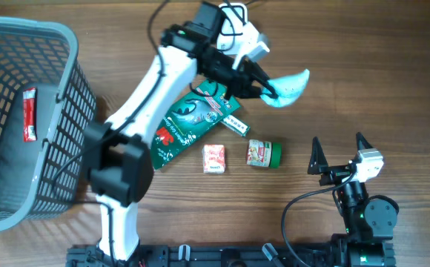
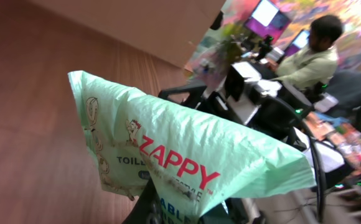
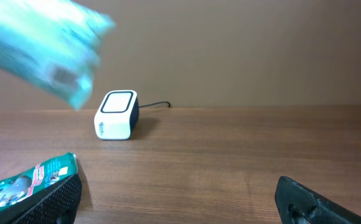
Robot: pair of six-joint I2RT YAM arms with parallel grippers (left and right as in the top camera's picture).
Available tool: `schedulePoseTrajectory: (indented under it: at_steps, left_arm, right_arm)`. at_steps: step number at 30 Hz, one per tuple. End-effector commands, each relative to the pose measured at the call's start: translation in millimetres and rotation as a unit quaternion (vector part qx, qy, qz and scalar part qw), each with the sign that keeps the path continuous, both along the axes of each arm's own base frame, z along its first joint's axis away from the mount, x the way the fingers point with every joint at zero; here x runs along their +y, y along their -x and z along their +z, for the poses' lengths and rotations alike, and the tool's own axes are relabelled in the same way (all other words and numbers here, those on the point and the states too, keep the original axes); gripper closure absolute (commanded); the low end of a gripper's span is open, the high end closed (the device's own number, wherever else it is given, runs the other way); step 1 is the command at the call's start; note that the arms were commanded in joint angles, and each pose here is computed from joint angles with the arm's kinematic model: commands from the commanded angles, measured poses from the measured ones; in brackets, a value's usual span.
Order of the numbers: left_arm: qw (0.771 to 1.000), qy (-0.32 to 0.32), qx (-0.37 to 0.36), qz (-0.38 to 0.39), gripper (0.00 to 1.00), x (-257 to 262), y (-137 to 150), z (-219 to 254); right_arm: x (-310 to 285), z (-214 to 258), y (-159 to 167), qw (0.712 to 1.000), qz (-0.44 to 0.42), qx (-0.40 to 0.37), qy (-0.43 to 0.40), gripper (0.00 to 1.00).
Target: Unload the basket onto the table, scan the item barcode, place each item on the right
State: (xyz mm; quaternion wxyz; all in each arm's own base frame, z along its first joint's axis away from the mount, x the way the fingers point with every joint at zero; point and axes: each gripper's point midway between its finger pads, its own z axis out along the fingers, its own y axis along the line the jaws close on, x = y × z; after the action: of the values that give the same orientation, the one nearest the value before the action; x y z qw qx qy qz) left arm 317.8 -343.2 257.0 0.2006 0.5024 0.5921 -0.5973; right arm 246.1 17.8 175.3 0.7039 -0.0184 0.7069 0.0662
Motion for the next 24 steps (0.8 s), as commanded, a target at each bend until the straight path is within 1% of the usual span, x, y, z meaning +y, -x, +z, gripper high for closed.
schedulePoseTrajectory:
  at_steps: [1, 3, 5, 7, 8, 9, 10, 11, 12, 13, 14, 15, 16, 18, 21, 22, 24]
  left_arm:
    - [0.992, -0.010, 0.122, -0.029, 0.96, -37, 1, -42]
    - [0.988, -0.046, 0.143, -0.025, 0.95, -54, 0, -72]
    - [0.979, -0.137, 0.151, 0.009, 0.95, -70, 1, -121]
    - [0.962, -0.221, 0.155, 0.045, 0.95, -79, 5, -160]
    - [0.947, -0.273, 0.148, 0.080, 0.92, -81, 4, -178]
    - [0.931, -0.316, 0.138, 0.118, 0.81, -80, -1, -192]
    - [0.908, -0.362, 0.123, 0.170, 0.72, -76, -10, -208]
    - [0.897, -0.380, 0.114, 0.192, 0.70, -72, -15, -214]
    - [0.894, -0.384, 0.112, 0.202, 0.65, -71, -19, -215]
    - [0.896, -0.377, 0.108, 0.207, 0.34, -72, -24, -207]
    - [0.899, -0.369, 0.100, 0.215, 0.00, -72, -31, -195]
    - [0.900, -0.363, 0.089, 0.226, 0.00, -71, -37, -183]
    - [0.899, -0.355, 0.065, 0.249, 0.00, -67, -49, -161]
    - [0.891, -0.349, 0.021, 0.291, 0.00, -57, -64, -121]
    - [0.863, -0.339, -0.052, 0.371, 0.00, -27, -76, -51]
    - [0.849, -0.340, -0.075, 0.399, 0.00, -12, -78, -28]
    - [0.812, -0.353, -0.107, 0.453, 0.00, 23, -78, 5]
  right_arm:
    - [-1, 1, 0, 1.000, -0.002, -0.002, -0.005, 0.00]
    - [-1, 1, 0, 1.000, -0.002, -0.002, -0.005, 0.00]
    - [-1, 1, 0, 1.000, -0.002, -0.002, -0.006, 0.00]
    - [-1, 1, 0, 1.000, -0.002, -0.002, -0.005, 0.00]
    - [-1, 1, 0, 1.000, -0.002, -0.002, -0.005, 0.00]
    - [-1, 1, 0, 1.000, -0.002, -0.002, -0.005, 0.00]
    - [-1, 1, 0, 1.000, -0.002, -0.002, -0.005, 0.00]
    - [-1, 1, 0, 1.000, -0.002, -0.002, -0.005, 0.00]
    - [-1, 1, 0, 1.000, -0.002, -0.002, -0.005, 0.00]
    - [-1, 1, 0, 1.000, -0.002, -0.002, -0.005, 0.00]
    - [-1, 1, 0, 1.000, -0.002, -0.002, -0.005, 0.00]
    - [-1, 1, 0, 1.000, -0.002, -0.002, -0.005, 0.00]
    - [-1, 1, 0, 1.000, -0.002, -0.002, -0.005, 0.00]
    - [-1, 1, 0, 1.000, -0.002, -0.002, -0.005, 0.00]
    - [-1, 1, 0, 1.000, -0.002, -0.002, -0.006, 0.00]
    - [-1, 1, 0, 1.000, -0.002, -0.002, -0.005, 0.00]
    - [-1, 1, 0, 1.000, -0.002, -0.002, -0.005, 0.00]
